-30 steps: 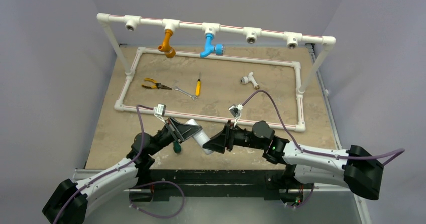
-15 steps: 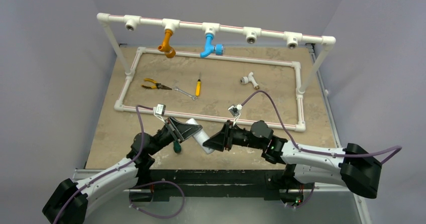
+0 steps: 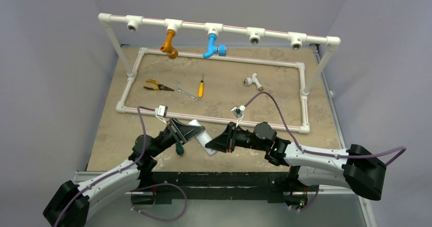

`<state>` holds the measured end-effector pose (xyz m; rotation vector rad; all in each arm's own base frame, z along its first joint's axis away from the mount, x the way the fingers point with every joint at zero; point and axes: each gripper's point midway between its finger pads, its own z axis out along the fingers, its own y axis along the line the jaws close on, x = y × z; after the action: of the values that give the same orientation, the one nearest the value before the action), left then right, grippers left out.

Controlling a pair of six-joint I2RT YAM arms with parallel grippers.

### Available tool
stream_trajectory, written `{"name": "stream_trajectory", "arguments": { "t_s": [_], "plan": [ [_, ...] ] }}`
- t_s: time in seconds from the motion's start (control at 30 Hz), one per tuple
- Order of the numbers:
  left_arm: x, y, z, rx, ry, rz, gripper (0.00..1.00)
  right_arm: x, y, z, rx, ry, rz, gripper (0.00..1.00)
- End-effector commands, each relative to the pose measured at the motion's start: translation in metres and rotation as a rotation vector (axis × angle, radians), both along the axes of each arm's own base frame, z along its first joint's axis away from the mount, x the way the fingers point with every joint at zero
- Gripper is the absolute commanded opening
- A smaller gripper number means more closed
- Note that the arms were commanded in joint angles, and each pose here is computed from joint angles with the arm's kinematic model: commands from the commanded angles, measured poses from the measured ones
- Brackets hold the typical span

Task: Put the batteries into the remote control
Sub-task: Load the battery cover into the remote control.

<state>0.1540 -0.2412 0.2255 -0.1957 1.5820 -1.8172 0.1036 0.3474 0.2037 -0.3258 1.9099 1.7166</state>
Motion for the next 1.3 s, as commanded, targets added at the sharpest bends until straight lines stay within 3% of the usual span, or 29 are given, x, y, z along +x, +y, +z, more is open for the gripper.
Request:
{"name": "stream_trajectory", "arguments": {
  "t_s": [0.0, 0.13, 0.23, 0.6, 0.73, 0.8, 0.87, 0.93, 1.07, 1.27],
  "plan": [
    [0.000, 0.002, 0.020, -0.044, -0.062, 0.013, 0.00, 0.003, 0.002, 0.011, 0.028, -0.031, -0.006, 0.09],
    [0.001, 0.001, 0.020, -0.042, -0.060, 0.014, 0.00, 0.003, 0.004, 0.010, 0.018, -0.029, 0.001, 0.30],
    [0.003, 0.001, 0.019, -0.039, -0.056, 0.017, 0.00, 0.002, 0.006, 0.010, 0.018, -0.030, 0.013, 0.36],
    [0.002, -0.001, 0.018, -0.037, -0.055, 0.006, 0.00, 0.002, 0.002, 0.009, 0.021, -0.038, 0.003, 0.12],
    [0.001, -0.002, 0.016, -0.031, -0.054, -0.002, 0.23, 0.005, -0.001, 0.011, 0.021, -0.052, -0.021, 0.00],
    [0.000, -0.004, 0.016, -0.026, -0.057, -0.015, 0.39, 0.007, -0.004, 0.010, 0.016, -0.063, -0.041, 0.00],
    [-0.001, -0.005, 0.014, -0.009, -0.050, -0.026, 0.48, 0.010, -0.008, 0.011, 0.006, -0.076, -0.064, 0.00],
    [-0.002, -0.007, 0.012, 0.009, -0.042, -0.038, 0.71, 0.013, -0.012, 0.014, 0.001, -0.103, -0.090, 0.00],
    [-0.008, -0.010, 0.002, 0.049, -0.015, -0.074, 1.00, 0.024, -0.026, 0.016, -0.039, -0.137, -0.173, 0.00],
    [-0.020, -0.003, -0.024, 0.148, 0.041, -0.090, 1.00, 0.059, -0.073, -0.010, -0.307, -0.164, -0.433, 0.00]
  ]
}}
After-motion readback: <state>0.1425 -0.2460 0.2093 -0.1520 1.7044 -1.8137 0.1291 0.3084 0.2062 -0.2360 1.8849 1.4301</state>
